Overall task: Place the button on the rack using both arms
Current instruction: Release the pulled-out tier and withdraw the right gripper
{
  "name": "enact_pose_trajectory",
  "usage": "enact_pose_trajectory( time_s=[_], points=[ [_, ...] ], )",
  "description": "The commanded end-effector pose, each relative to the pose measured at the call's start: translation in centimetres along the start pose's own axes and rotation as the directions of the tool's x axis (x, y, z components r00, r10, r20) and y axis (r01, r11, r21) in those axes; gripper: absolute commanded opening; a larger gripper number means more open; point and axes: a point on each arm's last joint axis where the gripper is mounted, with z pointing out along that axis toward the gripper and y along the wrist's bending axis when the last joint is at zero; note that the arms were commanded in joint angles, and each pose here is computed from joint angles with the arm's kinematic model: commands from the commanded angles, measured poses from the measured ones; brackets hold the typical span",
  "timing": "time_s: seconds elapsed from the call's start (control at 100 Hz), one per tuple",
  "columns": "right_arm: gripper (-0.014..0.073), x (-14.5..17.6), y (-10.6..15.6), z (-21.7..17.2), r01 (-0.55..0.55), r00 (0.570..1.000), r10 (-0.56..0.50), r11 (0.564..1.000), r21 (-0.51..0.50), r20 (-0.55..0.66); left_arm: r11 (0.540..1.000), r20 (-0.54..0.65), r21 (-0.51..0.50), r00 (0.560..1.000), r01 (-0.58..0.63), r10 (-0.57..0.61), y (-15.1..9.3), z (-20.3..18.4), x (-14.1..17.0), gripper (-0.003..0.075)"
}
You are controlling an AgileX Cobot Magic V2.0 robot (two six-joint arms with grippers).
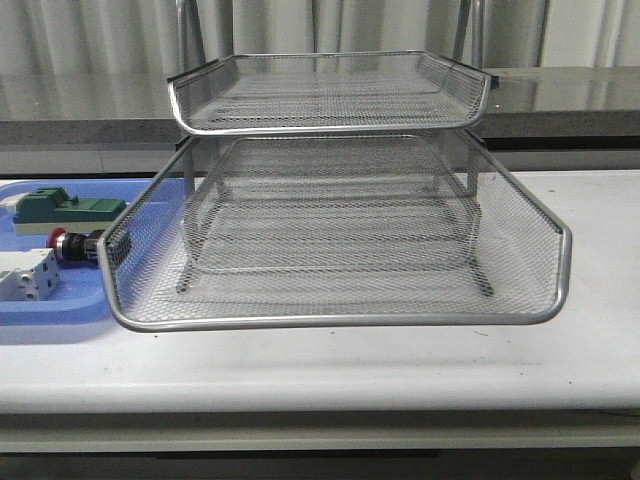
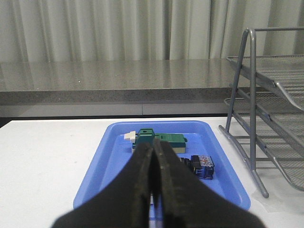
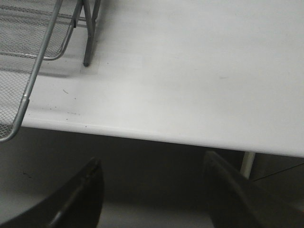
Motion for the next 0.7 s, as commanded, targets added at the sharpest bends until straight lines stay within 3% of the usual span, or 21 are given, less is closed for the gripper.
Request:
enact_pose_trajectory(
  time_s=[0.0, 0.11, 0.33, 0.69],
  points=[
    [0.0454, -0.8, -0.3, -1.5, 0.003, 0.995, -0.004, 1.000, 0.017, 0.104, 1.000, 0.079, 0.014, 0.997, 0.021, -0.022, 0.0, -0.2, 0.2, -0.0020],
    [0.0336, -0.5, -0.4, -2.2, -0.001, 0.991, -0.002, 1.000, 0.017, 0.136, 1.000, 0.079, 0.014, 0.997, 0.021, -0.022, 0.0, -0.2, 0.2, -0.0020],
    [-0.0071, -0.2, -0.4, -2.6, -0.003, 0.990, 0.000, 1.000, 0.017, 0.142, 1.000, 0.079, 0.014, 0.997, 0.021, -0.022, 0.0, -0.2, 0.2, -0.0020],
    [-0.0071, -0.2, -0.4, -2.6, -0.003, 0.990, 0.000, 1.000, 0.017, 0.143, 1.000, 0.081, 0.015, 0.997, 0.021, -0.022, 0.0, -0.2, 0.2, -0.0020]
  ],
)
